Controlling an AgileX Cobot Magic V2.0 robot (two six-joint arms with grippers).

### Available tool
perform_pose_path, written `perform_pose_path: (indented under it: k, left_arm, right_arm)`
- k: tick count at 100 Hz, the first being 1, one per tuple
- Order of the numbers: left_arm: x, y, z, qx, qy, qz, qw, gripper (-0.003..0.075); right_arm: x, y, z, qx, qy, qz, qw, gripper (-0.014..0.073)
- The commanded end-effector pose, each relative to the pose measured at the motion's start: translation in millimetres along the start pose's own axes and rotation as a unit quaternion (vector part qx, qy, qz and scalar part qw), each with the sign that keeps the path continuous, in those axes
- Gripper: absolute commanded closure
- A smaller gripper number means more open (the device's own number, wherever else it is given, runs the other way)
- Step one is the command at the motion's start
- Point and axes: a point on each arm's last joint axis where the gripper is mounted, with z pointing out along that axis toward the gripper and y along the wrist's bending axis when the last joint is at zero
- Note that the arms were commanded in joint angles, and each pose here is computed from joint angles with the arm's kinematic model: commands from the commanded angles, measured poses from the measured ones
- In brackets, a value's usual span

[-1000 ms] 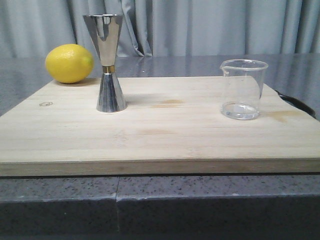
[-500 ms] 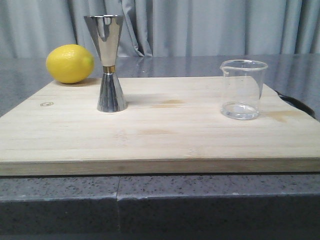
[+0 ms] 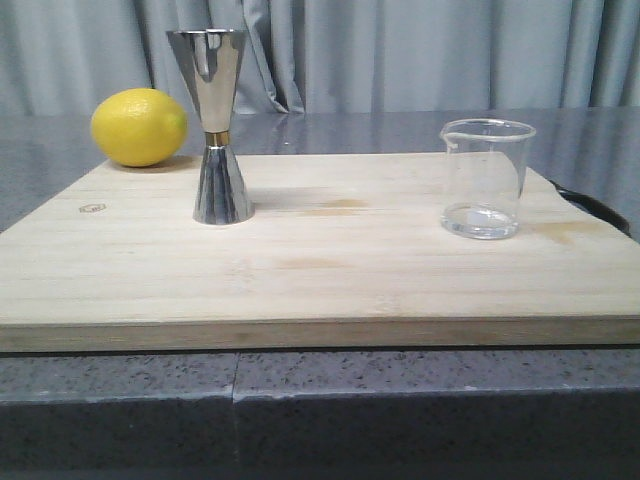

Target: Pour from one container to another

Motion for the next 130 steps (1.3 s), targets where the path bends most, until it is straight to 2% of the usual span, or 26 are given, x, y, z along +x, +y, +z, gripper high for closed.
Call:
perform_pose_path:
  k: [1, 13, 14, 30, 34, 37, 130]
  left_arm:
    - [-10.8, -3.0, -2.8, 0.021, -0.025, -0.015, 0.999, 0.0357]
    - [-10.8, -3.0, -2.8, 0.021, -0.025, -0.015, 0.999, 0.0486]
    - [-10.8, -3.0, -2.8, 0.021, -0.025, -0.015, 0.999, 0.0503]
    - [-10.8, -3.0, -2.8, 0.021, -0.025, -0.015, 0.999, 0.0699]
    - [-10.8, -3.0, -2.8, 0.021, -0.025, -0.015, 0.999, 0.0738]
    - [-10.8, -3.0, -2.8, 0.021, -0.025, -0.015, 0.999, 0.0739]
    - [-10.7, -3.0, -2.8, 0.02, -0.025, -0.015, 0.999, 0.0739]
  right_arm:
    - [-10.3, 1.6, 0.4, -0.019, -0.024, 0.001, 1.0, 0.0111]
    - [-11.4, 3.0, 0.3, -0.026, -0.03, 0.0, 0.999, 0.0274]
    - [-11.4, 3.0, 0.3, -0.026, -0.03, 0.0, 0.999, 0.0311]
    - [-11.4, 3.0, 0.3, -0.026, -0.03, 0.0, 0.999, 0.0583]
    - [-11.4, 3.0, 0.3, -0.026, -0.03, 0.0, 0.999, 0.0633]
    - [-11.3, 2.9, 0.3, -0.026, -0.029, 0.001, 0.999, 0.0668]
    - [-11.3, 3.0, 0.3, -0.026, -0.029, 0.0, 0.999, 0.0668]
